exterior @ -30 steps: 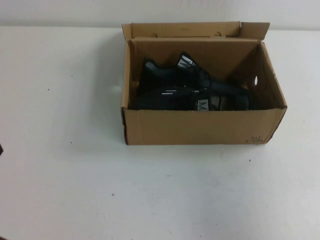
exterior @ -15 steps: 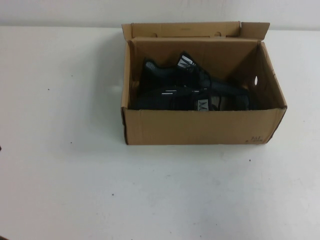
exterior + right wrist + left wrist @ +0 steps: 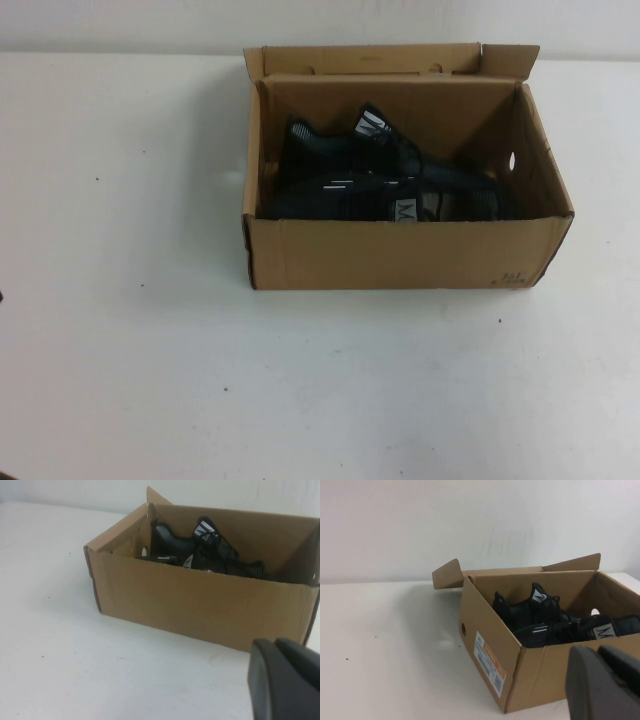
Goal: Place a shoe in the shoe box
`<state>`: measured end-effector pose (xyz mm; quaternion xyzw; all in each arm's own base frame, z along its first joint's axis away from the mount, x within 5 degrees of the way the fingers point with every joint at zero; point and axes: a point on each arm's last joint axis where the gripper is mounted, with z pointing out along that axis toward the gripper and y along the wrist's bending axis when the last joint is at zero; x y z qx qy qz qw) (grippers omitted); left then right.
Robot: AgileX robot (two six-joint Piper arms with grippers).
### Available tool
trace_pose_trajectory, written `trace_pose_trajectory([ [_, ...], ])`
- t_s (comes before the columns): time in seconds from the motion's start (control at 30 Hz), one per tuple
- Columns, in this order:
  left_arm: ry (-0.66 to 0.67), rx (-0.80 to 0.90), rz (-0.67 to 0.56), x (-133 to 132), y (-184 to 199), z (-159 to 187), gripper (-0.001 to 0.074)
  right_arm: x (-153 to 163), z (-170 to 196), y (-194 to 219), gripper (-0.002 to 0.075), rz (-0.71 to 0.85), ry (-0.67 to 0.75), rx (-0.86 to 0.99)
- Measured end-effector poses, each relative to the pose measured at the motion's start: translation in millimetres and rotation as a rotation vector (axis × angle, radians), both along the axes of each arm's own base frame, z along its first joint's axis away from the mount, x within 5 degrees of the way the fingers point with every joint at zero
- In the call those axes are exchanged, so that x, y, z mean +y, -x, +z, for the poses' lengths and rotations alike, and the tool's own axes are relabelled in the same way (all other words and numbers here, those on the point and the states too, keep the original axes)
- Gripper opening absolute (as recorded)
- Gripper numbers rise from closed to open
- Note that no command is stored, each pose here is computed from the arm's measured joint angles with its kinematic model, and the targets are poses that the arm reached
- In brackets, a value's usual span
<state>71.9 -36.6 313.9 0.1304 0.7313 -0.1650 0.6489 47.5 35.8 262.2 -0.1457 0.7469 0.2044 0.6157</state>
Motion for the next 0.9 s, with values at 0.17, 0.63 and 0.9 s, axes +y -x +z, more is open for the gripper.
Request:
trace_pose_trajectory([
  [0.17,0.019,-0.036,0.017,1.8,7.1,-4.4,-0.0001,0.1,-0.3,0.1,-0.0015,0.002,0.001,0.003],
  [0.63,0.004,0.080,0.228,21.6,22.5,-59.7,-0.0001,1.5,-2.9,1.5,-0.0015,0.022,0.013,0.030],
  [0.9,-0.029,0.126,0.330,31.1,21.9,-114.4,-0.0001,1.9,-3.6,1.8,-0.0015,0.027,0.016,0.037],
])
